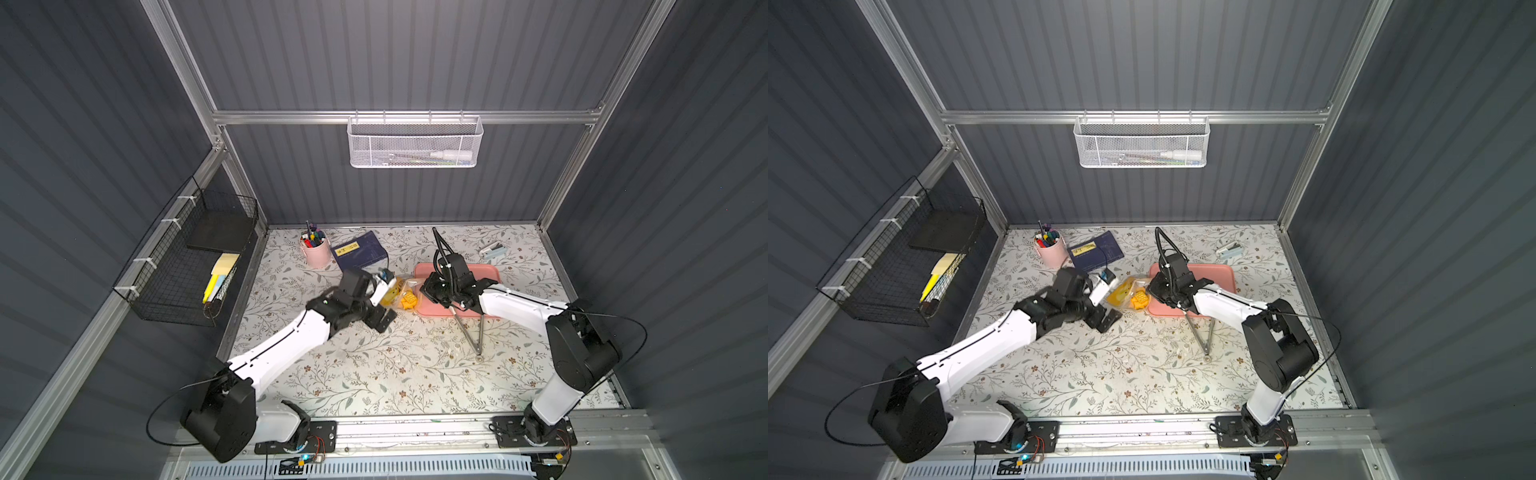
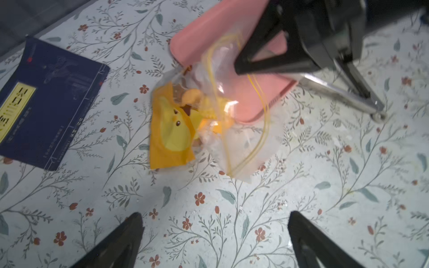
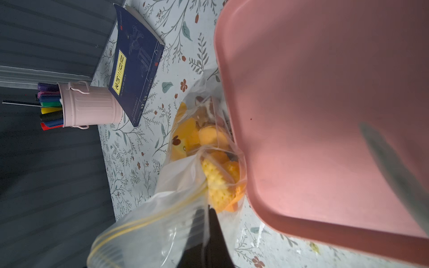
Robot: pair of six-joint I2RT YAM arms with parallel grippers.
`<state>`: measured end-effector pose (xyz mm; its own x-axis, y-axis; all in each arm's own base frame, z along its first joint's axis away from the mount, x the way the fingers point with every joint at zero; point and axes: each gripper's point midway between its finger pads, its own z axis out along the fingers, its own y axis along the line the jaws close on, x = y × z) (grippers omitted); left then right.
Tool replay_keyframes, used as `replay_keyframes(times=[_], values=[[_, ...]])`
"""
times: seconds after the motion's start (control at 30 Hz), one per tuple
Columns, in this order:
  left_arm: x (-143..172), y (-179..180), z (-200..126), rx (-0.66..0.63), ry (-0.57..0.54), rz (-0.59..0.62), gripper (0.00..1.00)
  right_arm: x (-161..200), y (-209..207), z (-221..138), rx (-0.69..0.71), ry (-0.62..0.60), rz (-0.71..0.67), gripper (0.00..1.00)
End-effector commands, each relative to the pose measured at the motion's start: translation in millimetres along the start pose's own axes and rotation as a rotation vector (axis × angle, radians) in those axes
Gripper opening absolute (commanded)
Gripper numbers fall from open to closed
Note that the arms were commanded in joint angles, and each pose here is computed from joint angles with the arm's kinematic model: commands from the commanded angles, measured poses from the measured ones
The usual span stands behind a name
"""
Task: Put the cookies into a resealable bag to prevent moisture
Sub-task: Adjust the ziploc bag at the center of the board.
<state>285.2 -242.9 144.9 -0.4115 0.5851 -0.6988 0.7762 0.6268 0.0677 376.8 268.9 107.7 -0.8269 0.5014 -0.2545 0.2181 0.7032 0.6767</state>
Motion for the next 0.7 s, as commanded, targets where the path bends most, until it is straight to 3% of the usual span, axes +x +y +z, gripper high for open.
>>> replay_keyframes(times=[0.0,0.17,0.47,0.53,0.67], values=[[-37,22,2,-0.154,-0.139,0.195,0.99,-10,20,-7,-0.049,-0.034,0.01,0.0],[-37,10,28,-0.198,-0.168,0.369,0.99,-10,21,-7,-0.053,-0.032,0.011,0.0],[-32,2,61,-0.157,-0.15,0.445,0.97,-7,29,-5,-0.087,-0.003,0.008,0.0],[-29,2,66,-0.15,-0.131,0.455,0.83,-7,31,-5,-0.101,0.002,0.005,0.0],[-29,4,68,-0.15,-0.11,0.454,0.31,-5,41,-9,-0.149,0.022,-0.067,0.1]])
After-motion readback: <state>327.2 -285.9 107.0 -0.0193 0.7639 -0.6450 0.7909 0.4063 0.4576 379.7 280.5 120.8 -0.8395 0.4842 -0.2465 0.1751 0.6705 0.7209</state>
